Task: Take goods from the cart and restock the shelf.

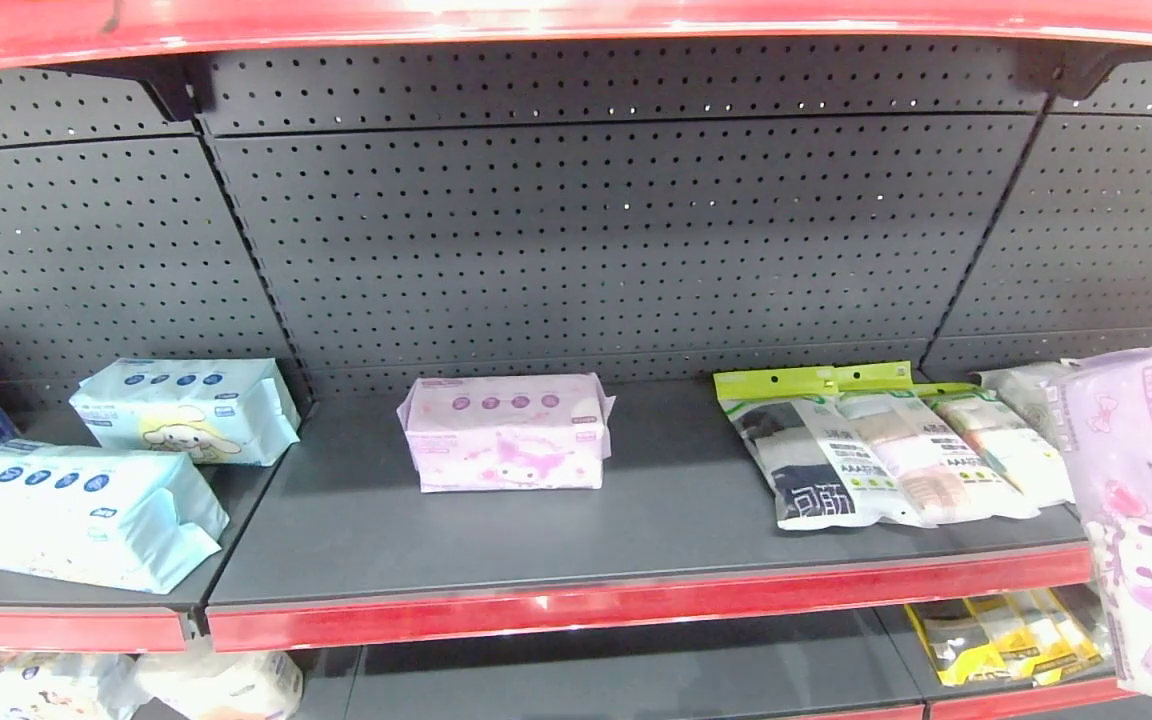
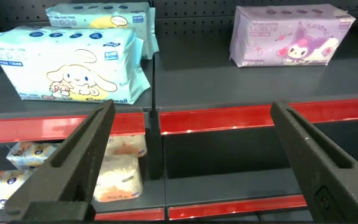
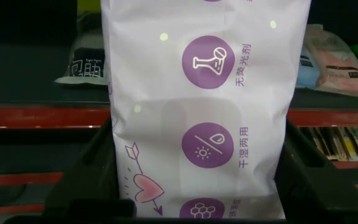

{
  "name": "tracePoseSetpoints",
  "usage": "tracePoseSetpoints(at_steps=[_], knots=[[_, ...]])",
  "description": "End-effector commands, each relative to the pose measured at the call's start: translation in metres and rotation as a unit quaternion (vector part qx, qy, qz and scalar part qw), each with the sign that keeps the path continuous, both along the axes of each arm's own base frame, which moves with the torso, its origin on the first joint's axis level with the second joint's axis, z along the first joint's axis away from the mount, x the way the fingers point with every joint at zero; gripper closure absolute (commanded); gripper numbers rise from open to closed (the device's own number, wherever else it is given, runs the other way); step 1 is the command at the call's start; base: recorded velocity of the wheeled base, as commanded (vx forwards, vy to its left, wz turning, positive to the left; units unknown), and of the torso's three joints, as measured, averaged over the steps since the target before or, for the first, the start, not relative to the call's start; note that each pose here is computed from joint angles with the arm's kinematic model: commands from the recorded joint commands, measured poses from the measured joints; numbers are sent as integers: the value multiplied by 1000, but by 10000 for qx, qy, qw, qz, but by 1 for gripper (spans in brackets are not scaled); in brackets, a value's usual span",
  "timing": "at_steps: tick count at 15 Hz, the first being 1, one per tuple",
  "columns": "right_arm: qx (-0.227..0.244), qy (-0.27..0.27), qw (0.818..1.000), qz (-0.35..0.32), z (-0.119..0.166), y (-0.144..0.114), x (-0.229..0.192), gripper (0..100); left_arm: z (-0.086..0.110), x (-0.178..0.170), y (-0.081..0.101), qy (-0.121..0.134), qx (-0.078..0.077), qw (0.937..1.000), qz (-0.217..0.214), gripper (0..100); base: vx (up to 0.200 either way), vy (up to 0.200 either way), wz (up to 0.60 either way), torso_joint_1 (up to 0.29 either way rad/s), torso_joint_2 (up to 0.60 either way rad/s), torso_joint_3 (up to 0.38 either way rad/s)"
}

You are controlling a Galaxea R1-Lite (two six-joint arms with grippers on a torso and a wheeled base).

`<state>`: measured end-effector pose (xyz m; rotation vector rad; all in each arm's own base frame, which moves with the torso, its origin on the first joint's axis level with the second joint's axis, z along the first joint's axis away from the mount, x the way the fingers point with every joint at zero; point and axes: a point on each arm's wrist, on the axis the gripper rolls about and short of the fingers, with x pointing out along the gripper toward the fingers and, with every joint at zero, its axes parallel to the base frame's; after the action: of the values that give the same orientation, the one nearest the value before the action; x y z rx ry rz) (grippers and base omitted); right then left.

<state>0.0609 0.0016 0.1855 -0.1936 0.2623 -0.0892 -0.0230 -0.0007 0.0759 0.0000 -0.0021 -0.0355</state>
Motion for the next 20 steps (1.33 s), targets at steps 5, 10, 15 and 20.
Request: tracePoseSetpoints(at_steps=[5, 10, 15, 20], knots=[[5, -34, 10000, 66, -2, 0, -1, 100, 0, 0, 0, 2, 23, 10000, 1, 0, 0, 0, 0, 0, 0, 0], [-258, 32, 9994, -241, -4, -3, -1, 100, 1, 2, -1, 182, 91, 9996, -184, 0, 0, 0, 0, 0, 0, 0], [-301, -185, 9991, -238, 19, -3, 8, 100, 95, 38, -3, 695, -588, 9935, -679, 0, 0, 0, 0, 0, 0, 0], [-105, -376, 9991, 133, 31, -1, 11, 100, 101, 112, -9, 1379, -419, 9873, -662, 0, 0, 0, 0, 0, 0, 0]])
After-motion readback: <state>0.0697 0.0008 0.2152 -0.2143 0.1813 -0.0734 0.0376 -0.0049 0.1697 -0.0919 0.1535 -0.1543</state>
